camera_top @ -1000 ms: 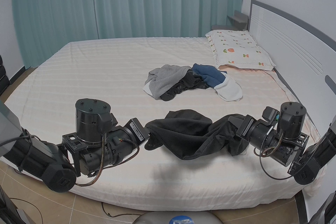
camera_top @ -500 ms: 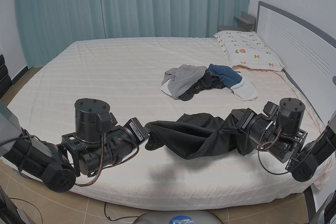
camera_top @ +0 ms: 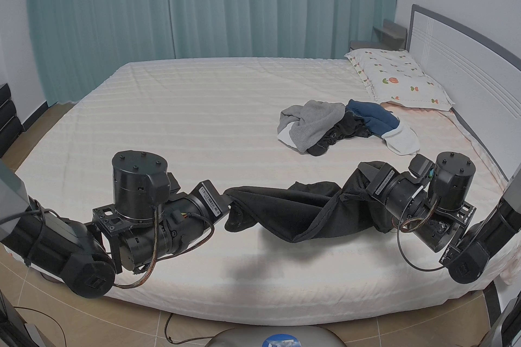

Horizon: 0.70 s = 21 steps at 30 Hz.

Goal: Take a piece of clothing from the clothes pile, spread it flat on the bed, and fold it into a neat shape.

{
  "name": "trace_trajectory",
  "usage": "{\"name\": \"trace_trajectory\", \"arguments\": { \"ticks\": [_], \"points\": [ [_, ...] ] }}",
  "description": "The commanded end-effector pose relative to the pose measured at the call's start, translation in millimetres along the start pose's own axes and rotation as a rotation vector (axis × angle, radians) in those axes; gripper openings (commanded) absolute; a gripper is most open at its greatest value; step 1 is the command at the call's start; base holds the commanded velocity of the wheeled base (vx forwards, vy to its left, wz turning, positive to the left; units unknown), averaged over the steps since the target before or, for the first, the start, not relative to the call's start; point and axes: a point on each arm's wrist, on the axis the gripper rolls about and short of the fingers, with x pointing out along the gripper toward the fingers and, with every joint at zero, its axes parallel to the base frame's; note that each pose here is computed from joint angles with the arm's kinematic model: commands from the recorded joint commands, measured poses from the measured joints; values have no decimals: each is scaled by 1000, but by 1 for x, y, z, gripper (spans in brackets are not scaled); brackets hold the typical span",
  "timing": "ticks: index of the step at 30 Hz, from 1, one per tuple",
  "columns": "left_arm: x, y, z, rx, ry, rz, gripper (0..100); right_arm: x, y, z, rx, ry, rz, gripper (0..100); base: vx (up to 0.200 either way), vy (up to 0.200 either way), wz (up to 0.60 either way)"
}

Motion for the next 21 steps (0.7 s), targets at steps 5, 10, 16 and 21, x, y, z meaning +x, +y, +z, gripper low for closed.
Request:
{"name": "trace_trajectory", "arguments": {
  "ticks": [5,10,16,21],
  "points": [
    [-2,-1,1,0,-5,-7,0,-1,2,1,3,-4,8,0,0,200,0],
    [-3,-2,2,-1,-9,-10,0,-1,3,3,7,-23,23,0,0,200,0],
    [-4,-2,2,0,-5,-9,0,-3,3,2,6,-23,31,0,0,200,0],
    [-4,-2,2,-1,-6,-8,0,-3,3,2,7,-23,33,0,0,200,0]
  ]
}}
